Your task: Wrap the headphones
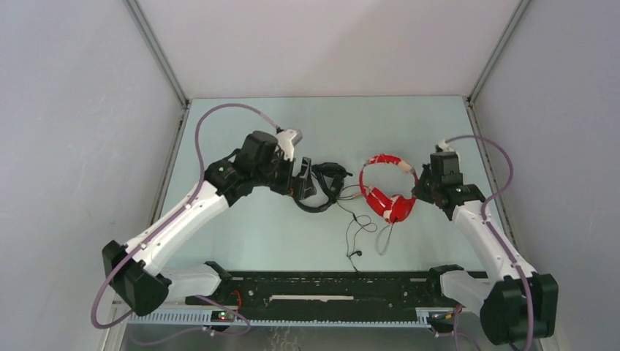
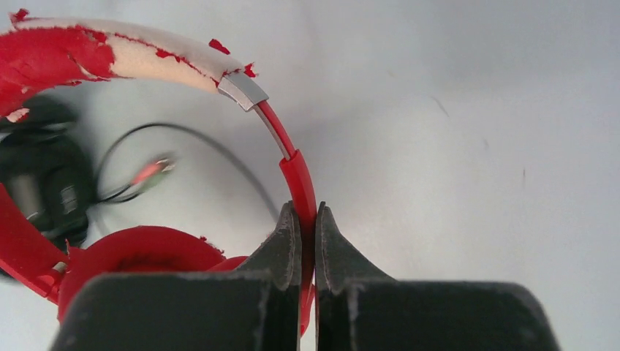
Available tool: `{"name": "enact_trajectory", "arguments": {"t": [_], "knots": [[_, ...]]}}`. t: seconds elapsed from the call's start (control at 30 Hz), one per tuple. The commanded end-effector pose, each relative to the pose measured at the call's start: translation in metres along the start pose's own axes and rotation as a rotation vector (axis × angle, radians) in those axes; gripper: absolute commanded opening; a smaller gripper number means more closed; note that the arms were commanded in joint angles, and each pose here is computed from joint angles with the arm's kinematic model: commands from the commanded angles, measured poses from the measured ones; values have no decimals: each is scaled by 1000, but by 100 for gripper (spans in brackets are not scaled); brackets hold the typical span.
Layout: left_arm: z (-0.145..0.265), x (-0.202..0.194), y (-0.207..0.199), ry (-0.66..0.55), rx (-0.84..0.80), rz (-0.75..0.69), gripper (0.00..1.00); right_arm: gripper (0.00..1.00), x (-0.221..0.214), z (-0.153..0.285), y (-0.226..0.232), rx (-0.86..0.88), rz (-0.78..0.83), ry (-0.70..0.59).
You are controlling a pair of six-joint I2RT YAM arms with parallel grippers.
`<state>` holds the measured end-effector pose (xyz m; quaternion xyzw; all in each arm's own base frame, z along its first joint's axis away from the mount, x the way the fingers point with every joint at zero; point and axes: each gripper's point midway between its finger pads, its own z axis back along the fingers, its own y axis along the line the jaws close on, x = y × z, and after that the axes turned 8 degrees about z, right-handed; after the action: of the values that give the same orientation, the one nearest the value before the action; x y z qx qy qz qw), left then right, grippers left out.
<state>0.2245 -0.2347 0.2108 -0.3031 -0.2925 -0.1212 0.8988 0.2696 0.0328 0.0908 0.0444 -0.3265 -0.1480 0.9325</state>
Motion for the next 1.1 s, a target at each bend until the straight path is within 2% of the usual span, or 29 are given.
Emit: {"name": "enact_trajectory", "arguments": {"t": [0.0,0.13,0.27,0.5,0.63,1.07], "knots": [[25,63,-33,-127,-9,-199,100,0,53,56,47,119,373,-188],[28,83,-49,-161,84,-388,100,0,43,84,72,144,608,-98],[26,86,-63,-182,159,-551,100,0,21,98,86,186,724,32],[-6,57,-73,-32,156,-649,100,0,-4,115,110,277,801,146],[-32,34,-78,72,134,-644,98,0,-11,116,117,294,819,167],[-69,5,-82,74,72,-493,86,0,-7,123,126,339,796,122]]}}
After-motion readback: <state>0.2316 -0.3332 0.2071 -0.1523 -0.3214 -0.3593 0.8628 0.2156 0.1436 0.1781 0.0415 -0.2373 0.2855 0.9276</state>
